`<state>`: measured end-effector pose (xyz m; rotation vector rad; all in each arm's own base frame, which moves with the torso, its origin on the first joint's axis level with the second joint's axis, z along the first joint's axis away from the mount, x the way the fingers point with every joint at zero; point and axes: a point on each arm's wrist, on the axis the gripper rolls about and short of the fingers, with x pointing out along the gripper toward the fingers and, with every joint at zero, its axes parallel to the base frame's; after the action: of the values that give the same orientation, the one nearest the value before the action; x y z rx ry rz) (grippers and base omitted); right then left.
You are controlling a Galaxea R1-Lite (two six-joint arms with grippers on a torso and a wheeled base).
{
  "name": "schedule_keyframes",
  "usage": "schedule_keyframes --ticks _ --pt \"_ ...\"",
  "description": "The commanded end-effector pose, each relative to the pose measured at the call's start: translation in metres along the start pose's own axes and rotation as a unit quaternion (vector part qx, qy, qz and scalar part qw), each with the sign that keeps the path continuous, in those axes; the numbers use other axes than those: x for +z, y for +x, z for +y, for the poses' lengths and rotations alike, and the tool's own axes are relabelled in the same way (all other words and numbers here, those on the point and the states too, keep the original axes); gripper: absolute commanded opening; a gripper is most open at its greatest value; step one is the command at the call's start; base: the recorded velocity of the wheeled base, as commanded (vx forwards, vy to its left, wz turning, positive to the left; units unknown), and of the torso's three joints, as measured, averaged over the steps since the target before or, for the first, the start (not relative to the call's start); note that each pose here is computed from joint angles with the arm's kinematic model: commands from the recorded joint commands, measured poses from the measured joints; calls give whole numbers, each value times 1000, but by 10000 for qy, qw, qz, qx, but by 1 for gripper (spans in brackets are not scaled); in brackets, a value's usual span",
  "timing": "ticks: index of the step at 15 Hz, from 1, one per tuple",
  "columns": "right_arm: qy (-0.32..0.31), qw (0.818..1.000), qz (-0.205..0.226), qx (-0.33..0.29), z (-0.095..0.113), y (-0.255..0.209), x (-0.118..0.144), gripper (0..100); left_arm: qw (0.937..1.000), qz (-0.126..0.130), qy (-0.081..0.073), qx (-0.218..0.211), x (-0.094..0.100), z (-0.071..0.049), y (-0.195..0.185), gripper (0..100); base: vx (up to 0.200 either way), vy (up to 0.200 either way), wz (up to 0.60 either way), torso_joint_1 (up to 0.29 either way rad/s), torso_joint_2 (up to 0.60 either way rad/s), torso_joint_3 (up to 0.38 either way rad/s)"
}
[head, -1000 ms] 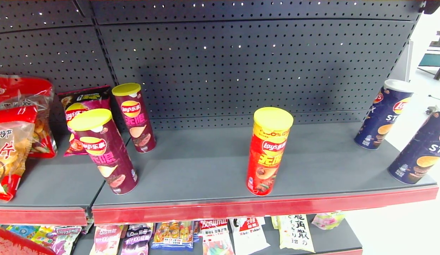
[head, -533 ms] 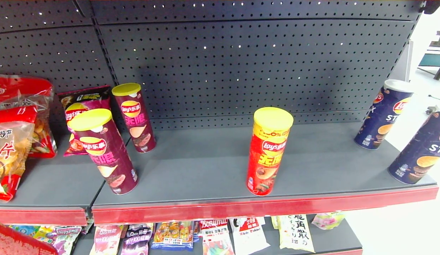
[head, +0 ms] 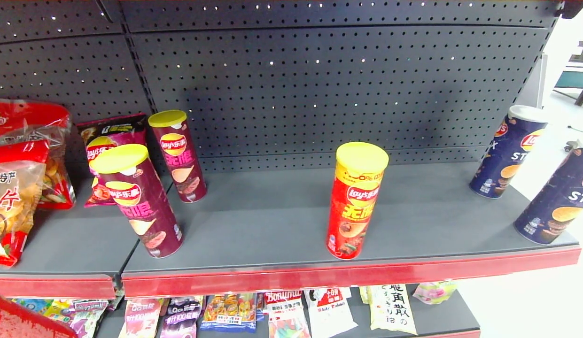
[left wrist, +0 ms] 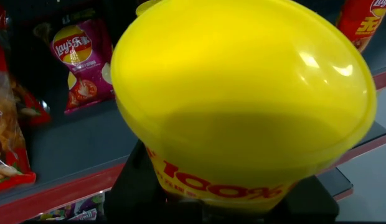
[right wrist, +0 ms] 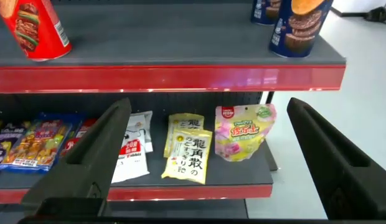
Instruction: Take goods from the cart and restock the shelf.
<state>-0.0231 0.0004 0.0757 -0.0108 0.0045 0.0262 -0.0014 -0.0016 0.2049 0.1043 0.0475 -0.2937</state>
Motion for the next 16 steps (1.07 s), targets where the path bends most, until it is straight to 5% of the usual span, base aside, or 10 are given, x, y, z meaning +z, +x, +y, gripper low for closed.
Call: schedule_keyframes --ticks 1,16 --pt "39 10000 15 0 0 0 -1 100 10000 35 -10 1 -2 0 1 0 0 0 0 0 0 0" --pt "39 10000 8 -46 0 0 -1 100 9998 172 -30 -82 -10 -1 3 0 0 0 -40 0 0 0"
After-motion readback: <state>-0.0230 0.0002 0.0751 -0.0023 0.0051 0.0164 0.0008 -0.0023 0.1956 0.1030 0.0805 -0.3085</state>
